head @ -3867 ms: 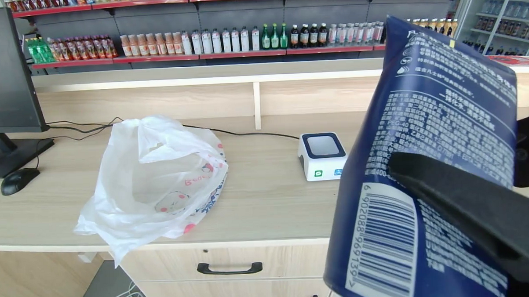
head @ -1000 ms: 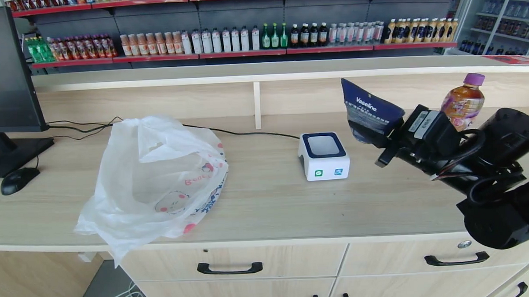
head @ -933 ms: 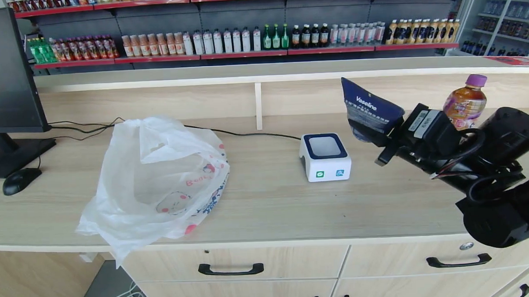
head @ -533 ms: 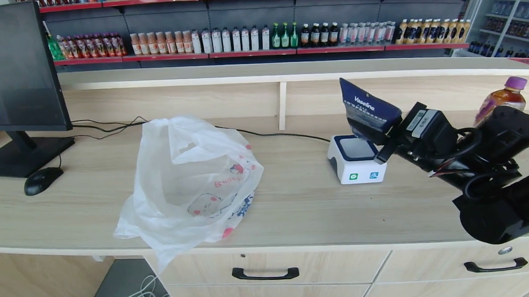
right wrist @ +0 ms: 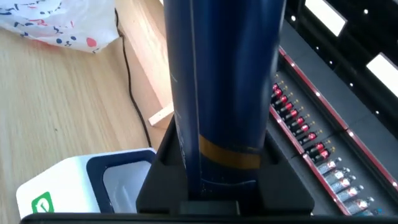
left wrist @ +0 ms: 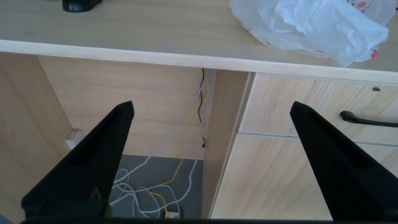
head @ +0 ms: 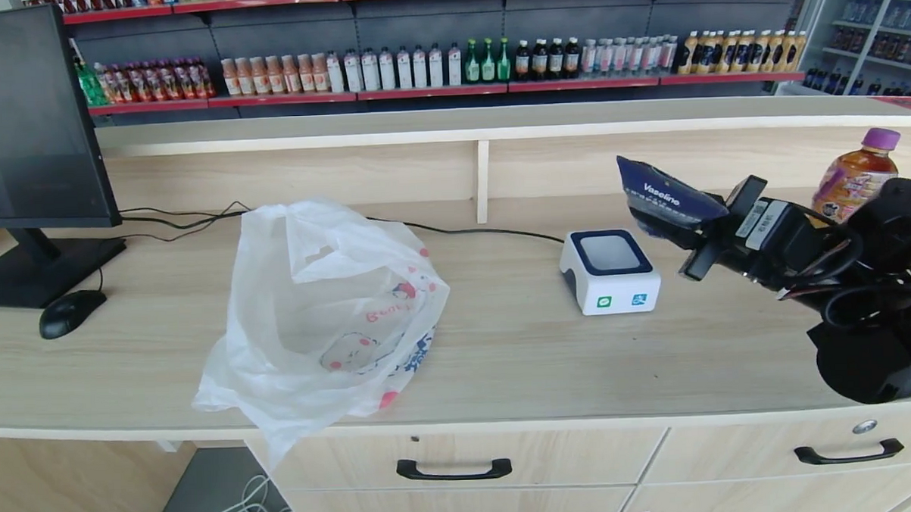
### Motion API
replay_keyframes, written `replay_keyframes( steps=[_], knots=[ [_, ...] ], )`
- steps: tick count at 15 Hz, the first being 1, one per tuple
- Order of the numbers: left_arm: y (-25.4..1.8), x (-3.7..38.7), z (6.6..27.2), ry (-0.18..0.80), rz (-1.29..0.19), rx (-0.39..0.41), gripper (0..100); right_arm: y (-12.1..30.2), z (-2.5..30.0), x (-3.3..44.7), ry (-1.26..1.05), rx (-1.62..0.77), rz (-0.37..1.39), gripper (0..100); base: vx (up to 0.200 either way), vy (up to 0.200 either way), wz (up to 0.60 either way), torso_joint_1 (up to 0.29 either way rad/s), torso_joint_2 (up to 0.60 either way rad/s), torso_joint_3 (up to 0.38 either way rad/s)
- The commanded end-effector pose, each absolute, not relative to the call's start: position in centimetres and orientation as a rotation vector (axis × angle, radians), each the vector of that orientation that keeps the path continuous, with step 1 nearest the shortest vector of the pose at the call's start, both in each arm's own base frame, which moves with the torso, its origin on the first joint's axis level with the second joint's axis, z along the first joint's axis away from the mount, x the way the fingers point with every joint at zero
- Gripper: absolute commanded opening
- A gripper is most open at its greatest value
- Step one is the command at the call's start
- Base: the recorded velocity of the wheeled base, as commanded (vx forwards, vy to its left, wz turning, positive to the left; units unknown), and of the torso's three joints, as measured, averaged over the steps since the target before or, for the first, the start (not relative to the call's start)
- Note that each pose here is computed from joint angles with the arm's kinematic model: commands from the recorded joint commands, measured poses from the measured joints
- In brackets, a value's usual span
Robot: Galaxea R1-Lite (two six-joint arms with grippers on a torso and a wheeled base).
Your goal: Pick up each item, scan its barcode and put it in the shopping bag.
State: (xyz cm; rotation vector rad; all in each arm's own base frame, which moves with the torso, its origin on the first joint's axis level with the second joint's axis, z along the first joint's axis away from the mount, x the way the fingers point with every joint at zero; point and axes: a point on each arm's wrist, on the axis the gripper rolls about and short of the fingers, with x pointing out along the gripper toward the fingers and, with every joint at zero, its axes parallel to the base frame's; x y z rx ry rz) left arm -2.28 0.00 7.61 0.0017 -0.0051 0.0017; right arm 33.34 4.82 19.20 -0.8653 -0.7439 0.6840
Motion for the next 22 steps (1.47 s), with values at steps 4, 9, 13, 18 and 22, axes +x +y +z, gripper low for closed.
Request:
replay_keyframes(
  steps=[4, 9, 13, 18, 22],
  knots=[
    [0.0, -2.3, 7.6, -0.006, 0.002, 0.006, 100, 4.5, 17.2, 35.3, -0.775, -0.944, 0.756, 0, 0.000, 0.000, 0.00, 0.000, 0.00, 0.000],
    [0.0, -2.3, 7.6, -0.005, 0.002, 0.005, 100, 4.6, 16.4, 36.5, -0.796, -0.967, 0.786, 0, 0.000, 0.000, 0.00, 0.000, 0.00, 0.000],
    [0.0, -2.3, 7.6, -0.005, 0.002, 0.005, 100, 4.6, 16.2, 36.6, -0.797, -0.973, 0.786, 0, 0.000, 0.000, 0.00, 0.000, 0.00, 0.000],
    [0.0, -2.3, 7.6, -0.005, 0.002, 0.005, 100, 4.6, 16.0, 36.6, -0.792, -0.974, 0.787, 0, 0.000, 0.000, 0.00, 0.000, 0.00, 0.000],
    [0.0, -2.3, 7.6, -0.005, 0.002, 0.006, 100, 4.6, 16.1, 36.4, -0.788, -0.973, 0.782, 0, 0.000, 0.000, 0.00, 0.000, 0.00, 0.000]
  ],
)
